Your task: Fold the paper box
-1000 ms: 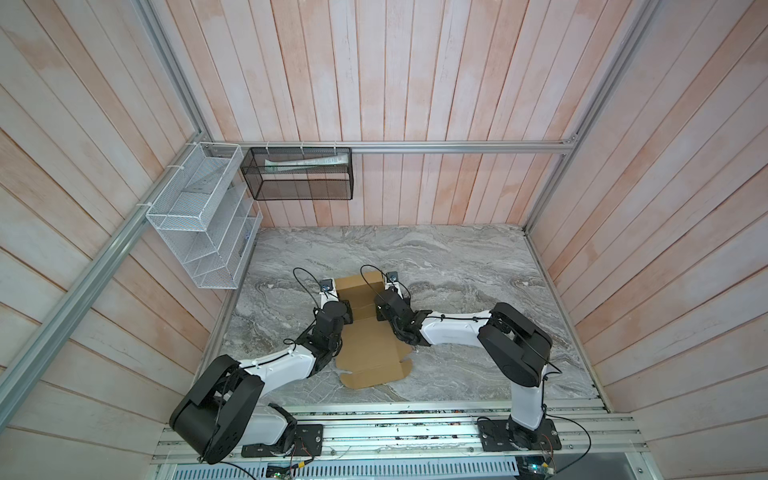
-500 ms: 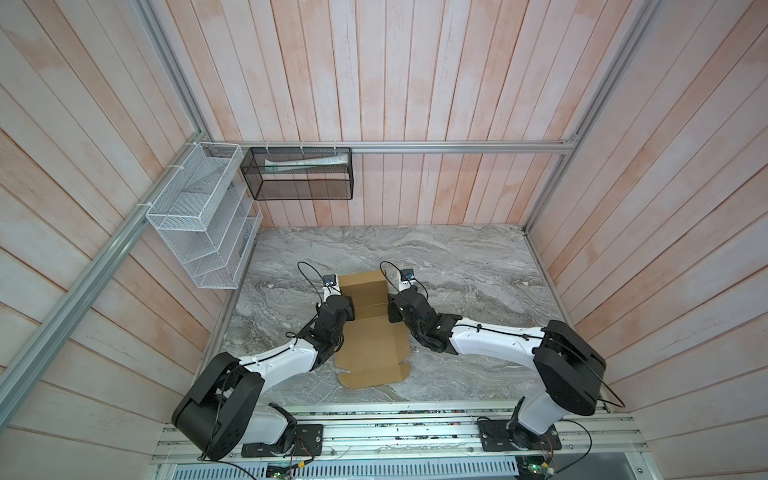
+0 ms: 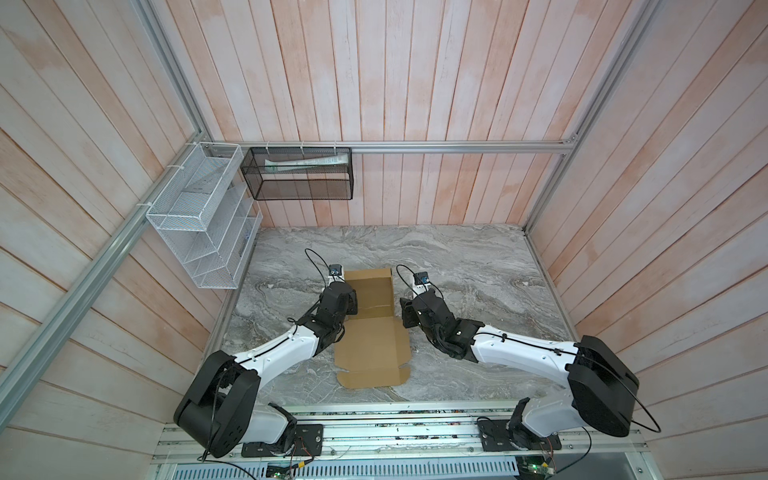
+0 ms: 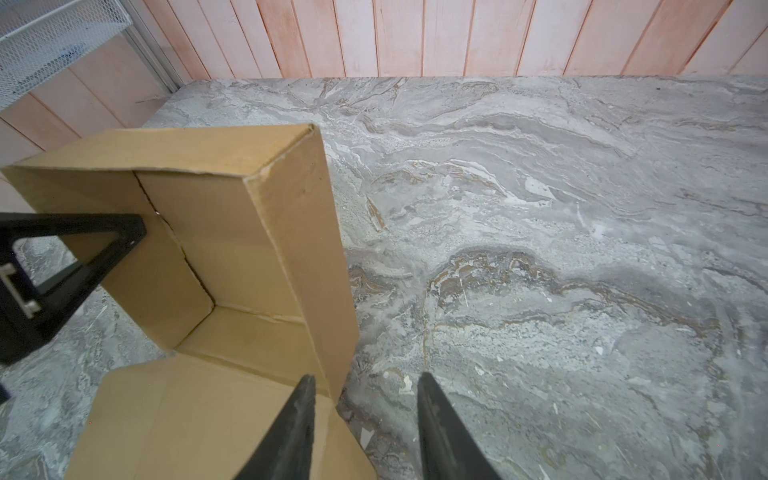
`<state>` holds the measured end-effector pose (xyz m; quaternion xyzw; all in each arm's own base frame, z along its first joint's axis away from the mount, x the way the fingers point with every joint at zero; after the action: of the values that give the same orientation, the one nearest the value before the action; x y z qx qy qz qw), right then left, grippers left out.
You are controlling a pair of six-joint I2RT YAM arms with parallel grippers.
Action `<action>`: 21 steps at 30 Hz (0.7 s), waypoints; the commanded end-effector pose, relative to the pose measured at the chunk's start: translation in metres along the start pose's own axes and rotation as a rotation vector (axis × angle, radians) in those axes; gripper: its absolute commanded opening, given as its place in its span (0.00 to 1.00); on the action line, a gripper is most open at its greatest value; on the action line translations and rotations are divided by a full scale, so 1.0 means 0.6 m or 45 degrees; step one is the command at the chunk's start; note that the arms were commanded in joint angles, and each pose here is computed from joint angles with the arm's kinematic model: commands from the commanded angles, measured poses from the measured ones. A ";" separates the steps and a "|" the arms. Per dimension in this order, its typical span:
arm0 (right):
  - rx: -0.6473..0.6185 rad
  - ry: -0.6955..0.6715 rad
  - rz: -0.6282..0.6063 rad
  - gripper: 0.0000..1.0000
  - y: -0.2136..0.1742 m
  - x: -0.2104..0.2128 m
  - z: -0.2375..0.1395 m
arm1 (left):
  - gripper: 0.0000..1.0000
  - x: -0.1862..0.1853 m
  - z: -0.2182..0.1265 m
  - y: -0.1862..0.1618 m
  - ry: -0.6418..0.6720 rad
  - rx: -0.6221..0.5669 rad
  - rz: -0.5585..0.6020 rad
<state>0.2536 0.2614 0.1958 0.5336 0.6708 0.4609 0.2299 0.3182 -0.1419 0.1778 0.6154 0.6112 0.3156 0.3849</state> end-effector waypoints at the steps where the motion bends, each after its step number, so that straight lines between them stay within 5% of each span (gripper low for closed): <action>1: 0.011 0.017 0.005 0.42 -0.002 -0.015 -0.014 | 0.00 -0.006 0.007 0.002 -0.037 0.109 0.037; 21: -0.031 0.052 0.065 0.42 -0.004 -0.071 -0.064 | 0.00 -0.050 0.076 0.033 -0.070 0.445 0.173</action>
<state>0.2392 0.2120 0.2071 0.5403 0.6502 0.4885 0.2162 0.3639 -0.1739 0.1769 0.7016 0.6094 0.2285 0.2901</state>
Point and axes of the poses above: each gripper's point midway between its finger pads, its own z axis out along the fingers, its own x axis along the line the jaws close on, y = z × x, the point moved 7 cm from there along -z, back along the fingers
